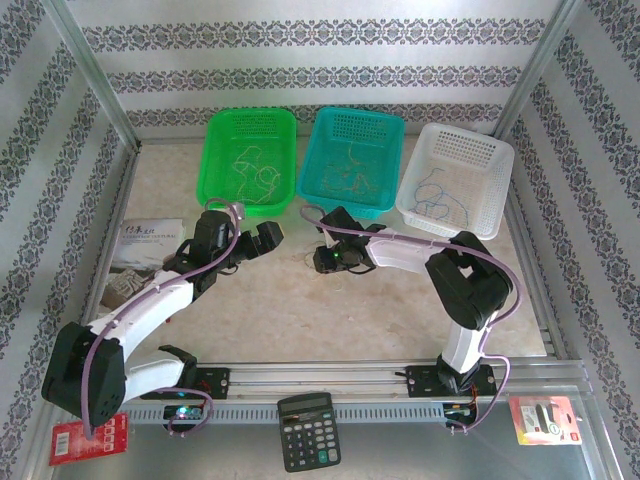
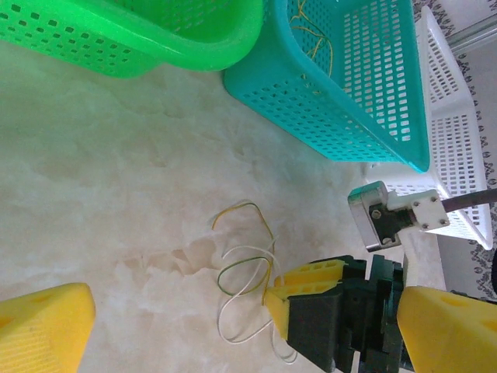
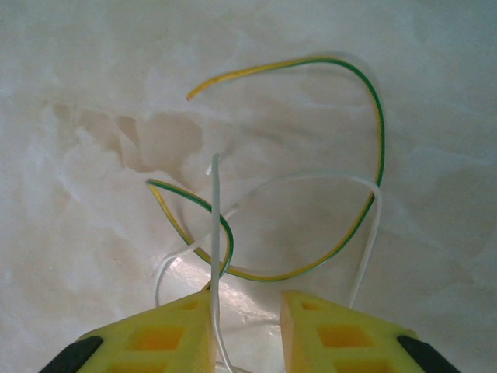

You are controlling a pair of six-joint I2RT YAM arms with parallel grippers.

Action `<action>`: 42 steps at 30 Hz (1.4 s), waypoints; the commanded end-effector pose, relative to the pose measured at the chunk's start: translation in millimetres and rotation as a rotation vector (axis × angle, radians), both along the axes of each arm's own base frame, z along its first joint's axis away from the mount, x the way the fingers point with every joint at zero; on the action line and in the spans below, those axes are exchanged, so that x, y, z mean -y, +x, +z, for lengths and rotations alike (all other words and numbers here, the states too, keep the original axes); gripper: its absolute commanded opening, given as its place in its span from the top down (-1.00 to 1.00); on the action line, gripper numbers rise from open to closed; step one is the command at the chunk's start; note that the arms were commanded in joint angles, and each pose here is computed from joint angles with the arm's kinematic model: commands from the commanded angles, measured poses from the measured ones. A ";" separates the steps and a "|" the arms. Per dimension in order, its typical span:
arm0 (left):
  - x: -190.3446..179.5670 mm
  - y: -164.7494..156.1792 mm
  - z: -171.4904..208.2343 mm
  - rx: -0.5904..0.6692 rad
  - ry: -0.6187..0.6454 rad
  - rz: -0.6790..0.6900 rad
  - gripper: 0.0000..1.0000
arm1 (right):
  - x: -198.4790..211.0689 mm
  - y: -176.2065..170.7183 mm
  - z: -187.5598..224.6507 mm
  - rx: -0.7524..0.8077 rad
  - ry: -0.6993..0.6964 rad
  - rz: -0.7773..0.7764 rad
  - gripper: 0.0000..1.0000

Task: Untangle the cables

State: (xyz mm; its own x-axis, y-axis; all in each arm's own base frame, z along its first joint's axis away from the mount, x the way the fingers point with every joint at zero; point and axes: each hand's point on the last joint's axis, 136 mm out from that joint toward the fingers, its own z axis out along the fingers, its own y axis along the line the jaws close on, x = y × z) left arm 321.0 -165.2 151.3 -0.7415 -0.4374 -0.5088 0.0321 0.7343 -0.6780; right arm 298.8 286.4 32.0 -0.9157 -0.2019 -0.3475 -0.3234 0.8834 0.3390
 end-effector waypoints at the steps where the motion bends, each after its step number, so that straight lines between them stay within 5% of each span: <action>1: 6.6 6.2 15.6 0.047 -0.027 -0.004 -1.00 | -6.3 -2.1 0.6 -0.001 -0.006 0.031 0.47; 4: 7.1 6.4 15.1 0.046 -0.029 -0.005 -1.00 | -5.6 -3.1 -3.2 -0.014 -0.010 0.033 0.52; 9: 7.6 6.0 18.8 0.049 -0.037 -0.005 -1.00 | -5.4 -5.2 8.2 -0.004 0.009 0.041 1.00; 21: 16.9 6.2 34.3 0.073 -0.089 -0.042 -1.00 | 6.8 -12.1 111.2 0.139 0.204 0.019 1.00; 29: 45.8 11.3 60.6 0.096 -0.298 -0.131 -1.00 | 9.0 -11.4 138.1 0.218 0.320 0.024 1.00; 36: 78.4 11.4 87.2 0.119 -0.423 -0.209 -0.61 | 8.1 -13.3 144.7 0.249 0.354 0.051 1.00; 42: 96.1 7.9 87.6 0.122 -0.434 -0.234 -0.46 | 4.4 -14.3 154.4 0.260 0.411 0.055 1.00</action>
State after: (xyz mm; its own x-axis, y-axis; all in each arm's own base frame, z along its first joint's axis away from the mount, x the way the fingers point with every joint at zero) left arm 326.7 -250.5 214.5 -0.8055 -0.4484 -0.3873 0.2001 0.4095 -0.8901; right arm 285.3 278.8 170.4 -0.7986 -0.0755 -0.5971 -0.4605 0.7155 0.5254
